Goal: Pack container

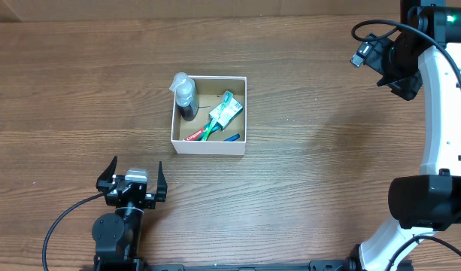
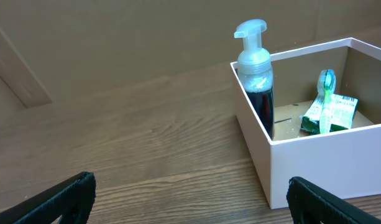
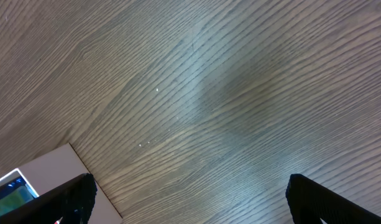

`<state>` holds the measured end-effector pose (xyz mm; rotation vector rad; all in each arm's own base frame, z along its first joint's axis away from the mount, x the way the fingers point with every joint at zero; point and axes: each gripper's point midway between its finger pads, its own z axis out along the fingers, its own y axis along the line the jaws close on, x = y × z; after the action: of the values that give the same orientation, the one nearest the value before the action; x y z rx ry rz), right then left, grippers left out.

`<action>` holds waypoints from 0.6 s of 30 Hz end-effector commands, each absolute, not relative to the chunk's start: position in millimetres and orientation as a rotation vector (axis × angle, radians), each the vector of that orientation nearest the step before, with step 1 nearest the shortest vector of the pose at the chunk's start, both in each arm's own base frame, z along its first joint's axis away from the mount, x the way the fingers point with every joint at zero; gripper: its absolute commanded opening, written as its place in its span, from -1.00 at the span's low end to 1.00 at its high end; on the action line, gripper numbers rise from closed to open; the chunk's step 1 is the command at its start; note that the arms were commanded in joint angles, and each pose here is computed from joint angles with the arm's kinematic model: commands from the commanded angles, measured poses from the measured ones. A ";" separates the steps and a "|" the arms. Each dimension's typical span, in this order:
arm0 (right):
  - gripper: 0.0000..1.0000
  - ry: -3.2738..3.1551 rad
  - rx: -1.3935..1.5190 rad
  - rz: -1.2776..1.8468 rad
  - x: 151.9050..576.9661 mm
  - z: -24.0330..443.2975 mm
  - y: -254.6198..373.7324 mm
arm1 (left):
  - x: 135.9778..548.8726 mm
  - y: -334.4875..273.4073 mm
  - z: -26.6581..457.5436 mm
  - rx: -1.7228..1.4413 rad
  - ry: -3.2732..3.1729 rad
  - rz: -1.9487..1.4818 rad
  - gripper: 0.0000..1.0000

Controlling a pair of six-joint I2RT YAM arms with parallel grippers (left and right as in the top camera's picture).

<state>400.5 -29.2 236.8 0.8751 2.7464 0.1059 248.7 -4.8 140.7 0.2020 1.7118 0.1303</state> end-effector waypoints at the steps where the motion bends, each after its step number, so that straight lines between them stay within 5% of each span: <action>1: 1.00 2.726 0.861 0.100 400.7 243.6 -28.6 | 248.5 0.0 140.6 0.193 1.706 0.158 1.00; 10: 1.00 2.525 0.376 0.315 321.7 360.0 80.5 | 248.5 0.0 140.5 0.193 1.707 0.158 1.00; 18: 1.00 2.527 0.329 0.302 229.1 331.2 63.2 | 248.5 0.0 140.5 0.193 1.707 0.158 1.00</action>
<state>249.2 76.7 363.9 0.2995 2.4659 0.3643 248.6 -4.1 140.6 0.2001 1.7118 0.1344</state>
